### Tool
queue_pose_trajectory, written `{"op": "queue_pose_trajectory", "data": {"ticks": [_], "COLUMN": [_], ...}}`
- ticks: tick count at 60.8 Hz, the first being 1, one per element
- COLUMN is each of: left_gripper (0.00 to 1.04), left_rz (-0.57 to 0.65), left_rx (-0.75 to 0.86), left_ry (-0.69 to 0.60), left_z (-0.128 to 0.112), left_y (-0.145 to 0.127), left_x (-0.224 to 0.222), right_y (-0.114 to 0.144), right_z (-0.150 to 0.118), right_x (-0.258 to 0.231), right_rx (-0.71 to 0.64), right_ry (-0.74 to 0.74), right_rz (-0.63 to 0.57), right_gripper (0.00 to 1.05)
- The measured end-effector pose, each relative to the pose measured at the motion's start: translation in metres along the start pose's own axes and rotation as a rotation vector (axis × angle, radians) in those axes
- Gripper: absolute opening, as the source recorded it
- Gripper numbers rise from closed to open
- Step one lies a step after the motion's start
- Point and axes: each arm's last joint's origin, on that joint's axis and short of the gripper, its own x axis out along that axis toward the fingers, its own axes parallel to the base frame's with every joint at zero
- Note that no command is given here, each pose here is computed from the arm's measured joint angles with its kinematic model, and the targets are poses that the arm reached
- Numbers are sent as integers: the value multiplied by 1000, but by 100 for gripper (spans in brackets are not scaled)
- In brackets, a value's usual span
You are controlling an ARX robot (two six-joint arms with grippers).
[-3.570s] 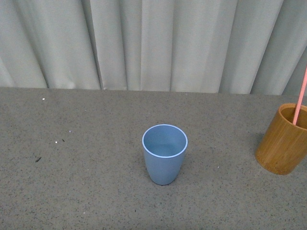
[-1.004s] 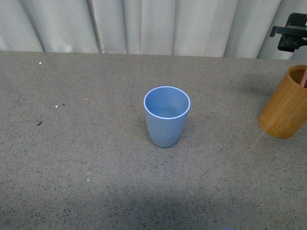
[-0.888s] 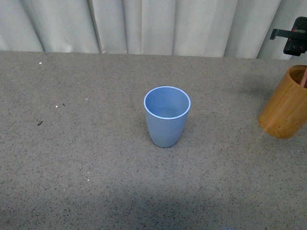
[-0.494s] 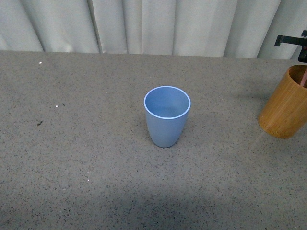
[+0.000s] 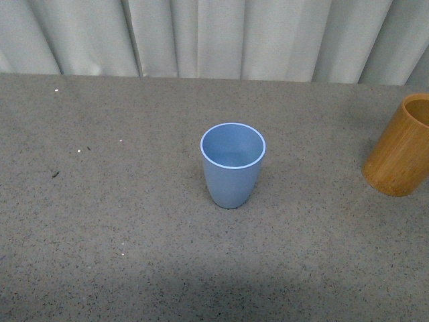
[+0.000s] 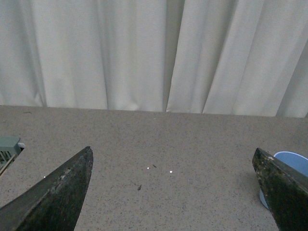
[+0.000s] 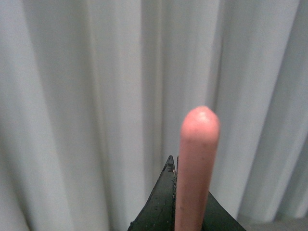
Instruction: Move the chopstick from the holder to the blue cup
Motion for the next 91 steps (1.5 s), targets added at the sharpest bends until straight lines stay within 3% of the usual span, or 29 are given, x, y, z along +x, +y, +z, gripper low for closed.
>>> {"op": "queue_pose_trajectory", "data": {"ticks": [8, 16, 37, 68, 91], "left_gripper": [98, 98, 98, 98, 98], "left_rz": [0, 0, 0, 0, 0], "left_rx": [0, 0, 0, 0, 0], "left_ry": [0, 0, 0, 0, 0], "left_z": [0, 0, 0, 0, 0], "left_y": [0, 0, 0, 0, 0], "left_x": [0, 0, 0, 0, 0], "right_y": [24, 52, 114, 138, 142], "right_z": [20, 21, -67, -117, -125], "right_x": [-12, -23, -57, -82, -85], "right_rx": [70, 156, 336, 356, 354], "right_ry": [-57, -63, 131, 240, 257], "right_rz": [71, 143, 253, 318, 324], "right_gripper": [1, 1, 1, 1, 1]}}
